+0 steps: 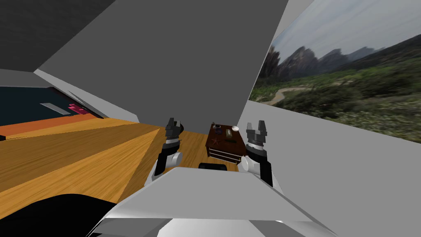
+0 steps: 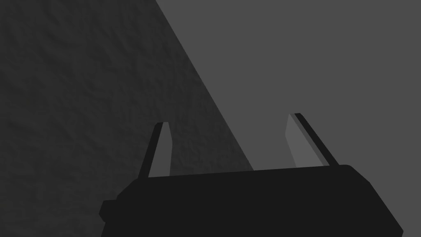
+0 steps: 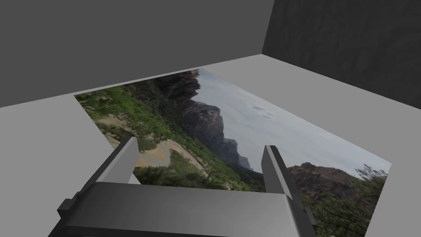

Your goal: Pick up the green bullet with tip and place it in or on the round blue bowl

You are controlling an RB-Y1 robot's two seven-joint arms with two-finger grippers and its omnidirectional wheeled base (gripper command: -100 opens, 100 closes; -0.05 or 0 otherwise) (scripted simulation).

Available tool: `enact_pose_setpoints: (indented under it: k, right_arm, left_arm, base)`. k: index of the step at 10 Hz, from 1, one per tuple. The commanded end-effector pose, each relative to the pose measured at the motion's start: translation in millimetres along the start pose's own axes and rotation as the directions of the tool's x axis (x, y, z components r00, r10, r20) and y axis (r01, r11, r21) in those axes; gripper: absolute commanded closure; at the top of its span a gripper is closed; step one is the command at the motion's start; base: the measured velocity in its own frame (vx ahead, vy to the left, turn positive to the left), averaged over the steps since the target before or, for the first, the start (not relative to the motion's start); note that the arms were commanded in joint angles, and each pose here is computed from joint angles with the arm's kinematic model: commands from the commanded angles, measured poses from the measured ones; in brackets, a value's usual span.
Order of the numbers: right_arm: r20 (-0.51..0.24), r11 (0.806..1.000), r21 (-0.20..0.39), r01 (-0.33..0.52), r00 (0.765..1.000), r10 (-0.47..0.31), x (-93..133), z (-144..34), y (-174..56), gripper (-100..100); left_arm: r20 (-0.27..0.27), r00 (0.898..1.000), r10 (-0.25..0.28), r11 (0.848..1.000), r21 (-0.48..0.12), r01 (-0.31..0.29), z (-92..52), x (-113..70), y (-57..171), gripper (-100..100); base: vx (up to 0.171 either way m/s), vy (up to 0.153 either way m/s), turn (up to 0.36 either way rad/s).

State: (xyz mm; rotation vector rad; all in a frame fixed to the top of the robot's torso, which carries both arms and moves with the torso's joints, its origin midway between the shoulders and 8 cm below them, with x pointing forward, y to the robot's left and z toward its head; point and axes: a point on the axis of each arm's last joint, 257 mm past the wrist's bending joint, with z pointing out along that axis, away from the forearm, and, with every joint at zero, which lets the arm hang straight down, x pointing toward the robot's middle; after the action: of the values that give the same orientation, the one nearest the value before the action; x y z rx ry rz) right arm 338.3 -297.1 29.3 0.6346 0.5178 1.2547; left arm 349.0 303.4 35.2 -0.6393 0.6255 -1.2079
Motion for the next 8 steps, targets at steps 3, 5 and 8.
enact_pose_setpoints:
  k: [3,5,8]
  right_arm:
    - [-0.110,0.998,0.058,0.029,0.994,-0.023,18.1,-8.0,-24.1,-100]
    - [-0.155,0.995,0.085,0.044,0.987,-0.031,25.4,-13.1,-35.7,-100]
    - [-0.248,0.985,0.151,0.083,0.968,-0.043,40.1,-28.5,-64.3,-100]
  left_arm:
    - [0.000,1.000,0.000,1.000,0.000,0.000,0.0,0.0,0.0,0]
    - [0.000,1.000,0.000,1.000,0.000,0.000,0.0,0.0,0.0,0]
    - [0.000,1.000,0.000,1.000,0.000,0.000,0.0,0.0,0.0,0]
  base:
    - [-0.014,0.008,0.040]
    - [-0.021,0.013,0.037]
    - [-0.024,0.013,0.061]
